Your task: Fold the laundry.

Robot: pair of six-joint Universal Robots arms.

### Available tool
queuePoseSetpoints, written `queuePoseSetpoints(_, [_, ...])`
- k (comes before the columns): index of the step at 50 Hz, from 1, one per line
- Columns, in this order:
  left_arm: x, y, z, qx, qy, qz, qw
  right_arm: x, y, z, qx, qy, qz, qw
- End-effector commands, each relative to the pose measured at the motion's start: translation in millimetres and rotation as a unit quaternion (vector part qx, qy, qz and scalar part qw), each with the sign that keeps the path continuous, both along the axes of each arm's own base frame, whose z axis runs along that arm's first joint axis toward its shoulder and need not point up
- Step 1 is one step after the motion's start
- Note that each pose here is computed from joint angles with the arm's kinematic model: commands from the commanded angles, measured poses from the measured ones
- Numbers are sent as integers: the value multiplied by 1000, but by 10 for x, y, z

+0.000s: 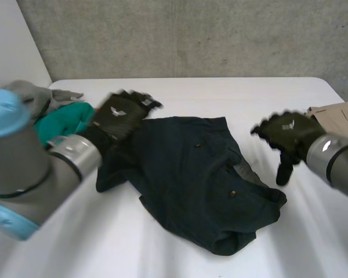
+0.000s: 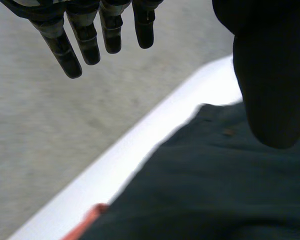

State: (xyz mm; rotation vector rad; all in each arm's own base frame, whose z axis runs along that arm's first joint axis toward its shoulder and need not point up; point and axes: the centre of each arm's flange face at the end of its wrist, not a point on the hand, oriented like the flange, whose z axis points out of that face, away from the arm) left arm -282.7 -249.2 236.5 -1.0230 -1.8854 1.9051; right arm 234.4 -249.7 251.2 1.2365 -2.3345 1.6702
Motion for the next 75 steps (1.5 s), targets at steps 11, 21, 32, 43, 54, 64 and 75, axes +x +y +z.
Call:
queuePoseSetpoints(11, [634,-336,-218,118,29,95,988,661,-114,-222,13,1,125,992])
queuePoseSetpoints(21, [580,-276,-607,171,-2,95,981,678,-216,-627,28,67,143,987])
queuePoseSetpoints(32, [421,250,-357,135,6,48,990,132,-297,89,-34,-4,52,998])
queuePoseSetpoints(43, [96,1404,-580,209,-50,-85,973,-368,6,-64,103,76,80,988])
queuePoseSetpoints(54, [-68,1694,-811,230,-97,-123,960,-367,305,-430,162,50,168,971])
queuePoseSetpoints(64, [-296,1251,-933,175,-109,-67,976,-226,142,-759,131,0,151,980])
queuePoseSetpoints(75, [-584,1038,-1061,107,-139,-89,980,-159,-12,-964,115,4,102,988])
